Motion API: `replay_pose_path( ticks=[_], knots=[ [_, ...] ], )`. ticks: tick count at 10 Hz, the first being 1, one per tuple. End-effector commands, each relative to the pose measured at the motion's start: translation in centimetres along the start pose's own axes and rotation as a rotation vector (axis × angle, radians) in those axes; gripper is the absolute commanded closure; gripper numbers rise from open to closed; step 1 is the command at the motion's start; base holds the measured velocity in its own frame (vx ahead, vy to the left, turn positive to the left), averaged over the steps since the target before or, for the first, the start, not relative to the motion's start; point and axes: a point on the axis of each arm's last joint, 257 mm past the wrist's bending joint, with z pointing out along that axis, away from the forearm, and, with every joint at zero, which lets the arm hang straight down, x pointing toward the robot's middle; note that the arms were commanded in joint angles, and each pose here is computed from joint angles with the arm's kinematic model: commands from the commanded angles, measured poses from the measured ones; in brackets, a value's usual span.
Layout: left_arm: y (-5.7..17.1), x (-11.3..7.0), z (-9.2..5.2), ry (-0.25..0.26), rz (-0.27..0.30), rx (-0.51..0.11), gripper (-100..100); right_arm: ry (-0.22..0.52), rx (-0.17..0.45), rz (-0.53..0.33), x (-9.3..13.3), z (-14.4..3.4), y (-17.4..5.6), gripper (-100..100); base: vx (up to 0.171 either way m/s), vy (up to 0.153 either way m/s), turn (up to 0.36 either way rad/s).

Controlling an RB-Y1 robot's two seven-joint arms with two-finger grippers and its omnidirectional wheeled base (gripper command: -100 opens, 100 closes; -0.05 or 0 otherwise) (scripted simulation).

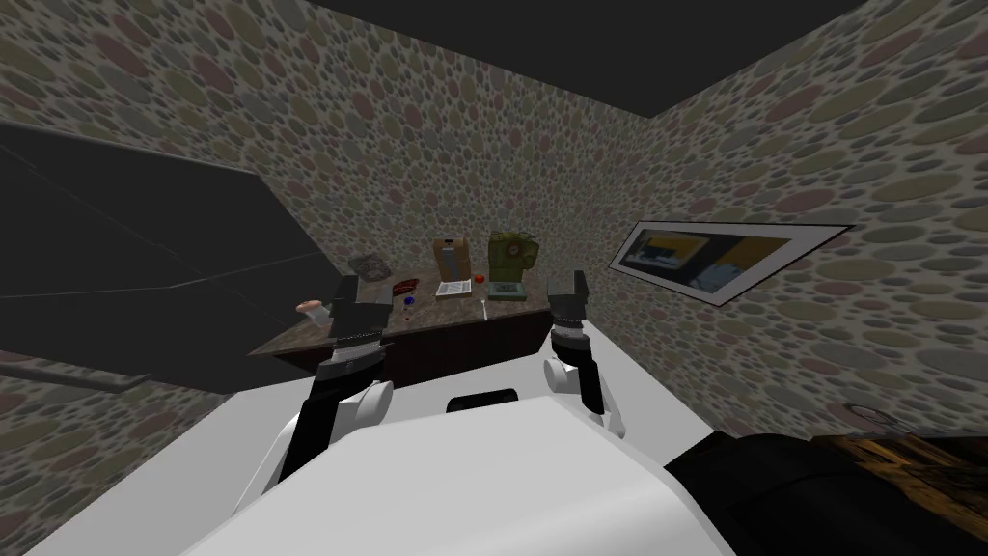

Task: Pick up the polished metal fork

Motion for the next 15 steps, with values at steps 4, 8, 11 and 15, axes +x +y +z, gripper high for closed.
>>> replay_pose_path(
  ticks=[4, 8, 11, 15],
  knots=[
    [0.0, 0.0, 0.0, 0.000, 0.000, 0.000, 0, 0.141, -0.042, -0.040, 3.2, -0.1, 0.6, -100, -0.052, -0.004, 0.083],
    [0.0, 0.0, 0.0, 0.000, 0.000, 0.000, 0, 0.253, -0.076, -0.073, 5.8, -0.7, 0.8, -100, -0.064, -0.008, 0.071],
    [0.0, 0.0, 0.0, 0.000, 0.000, 0.000, 0, 0.362, -0.115, -0.107, 8.6, -1.6, 0.9, -100, -0.075, 0.003, 0.132],
    [0.0, 0.0, 0.0, 0.000, 0.000, 0.000, 0, 0.491, -0.155, -0.151, 11.6, -3.3, 0.6, -100, -0.056, 0.006, 0.120]
  ],
)
